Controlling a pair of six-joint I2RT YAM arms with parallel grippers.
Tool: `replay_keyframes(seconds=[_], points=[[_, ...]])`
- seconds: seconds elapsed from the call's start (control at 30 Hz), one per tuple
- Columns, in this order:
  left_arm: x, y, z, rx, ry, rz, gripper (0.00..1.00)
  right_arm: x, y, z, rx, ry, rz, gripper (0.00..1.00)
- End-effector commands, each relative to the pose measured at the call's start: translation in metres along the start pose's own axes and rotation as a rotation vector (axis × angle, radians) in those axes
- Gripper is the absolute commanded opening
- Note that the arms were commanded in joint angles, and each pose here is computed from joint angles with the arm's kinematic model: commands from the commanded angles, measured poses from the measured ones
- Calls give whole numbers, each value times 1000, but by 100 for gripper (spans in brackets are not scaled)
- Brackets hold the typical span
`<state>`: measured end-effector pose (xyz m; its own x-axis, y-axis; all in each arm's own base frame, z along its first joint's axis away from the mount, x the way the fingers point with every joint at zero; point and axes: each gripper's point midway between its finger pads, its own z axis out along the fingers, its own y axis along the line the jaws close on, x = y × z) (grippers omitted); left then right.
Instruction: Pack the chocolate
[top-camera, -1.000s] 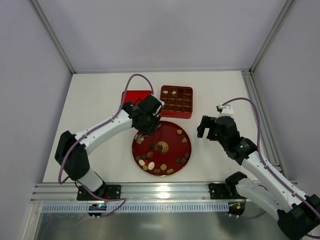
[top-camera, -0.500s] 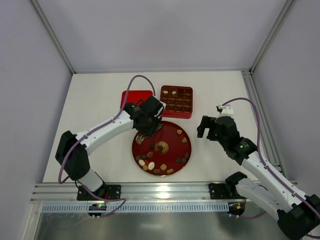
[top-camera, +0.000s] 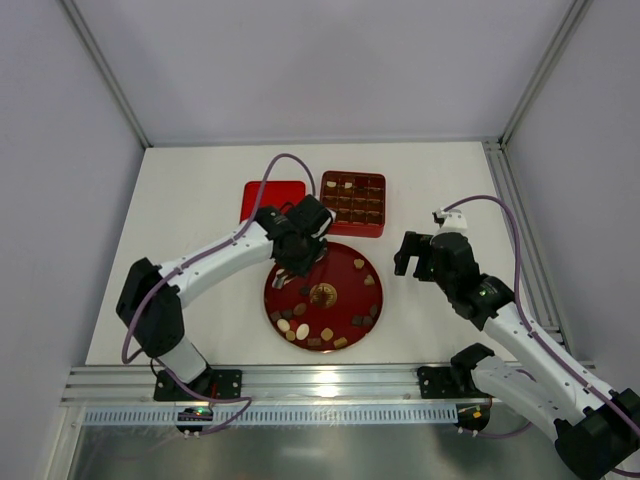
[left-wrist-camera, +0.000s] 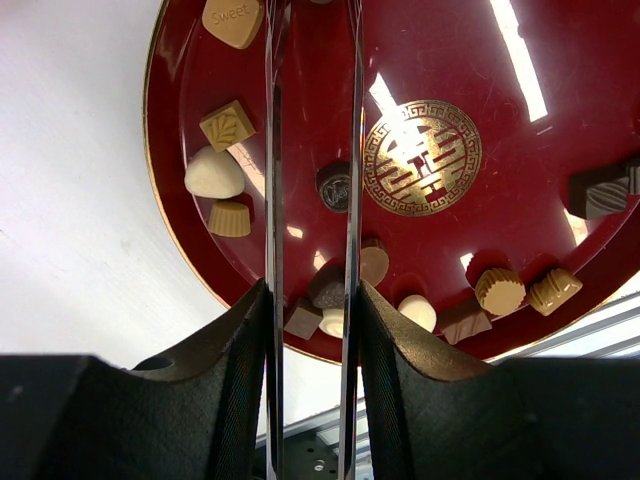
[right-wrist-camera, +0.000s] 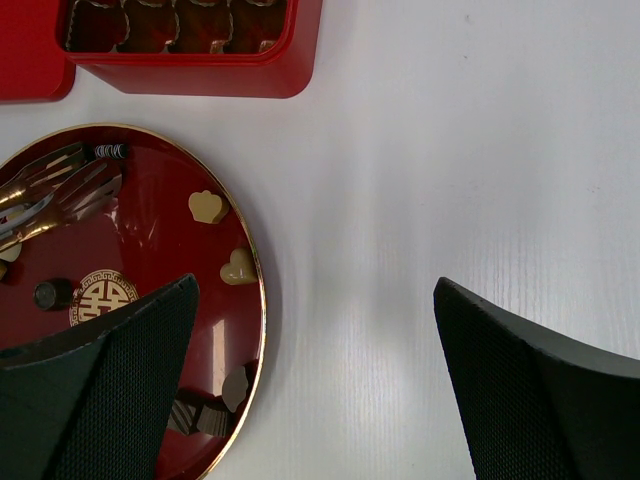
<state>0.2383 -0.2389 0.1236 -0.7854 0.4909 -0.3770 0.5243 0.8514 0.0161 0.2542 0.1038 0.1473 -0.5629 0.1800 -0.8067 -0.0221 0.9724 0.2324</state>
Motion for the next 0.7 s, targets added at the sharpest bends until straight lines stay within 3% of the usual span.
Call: replay_keyframes(seconds=[0.0, 0.43, 0.67], points=[[-14, 0, -2, -13, -30, -1, 38, -17, 5, -2, -19, -56, 19, 100], [-15, 0, -7, -11, -31, 2, 32, -15, 3, -4, -13, -61, 23, 100], [-32, -4, -35, 25, -106, -18, 27, -15, 4, -4, -17, -59, 23, 100]])
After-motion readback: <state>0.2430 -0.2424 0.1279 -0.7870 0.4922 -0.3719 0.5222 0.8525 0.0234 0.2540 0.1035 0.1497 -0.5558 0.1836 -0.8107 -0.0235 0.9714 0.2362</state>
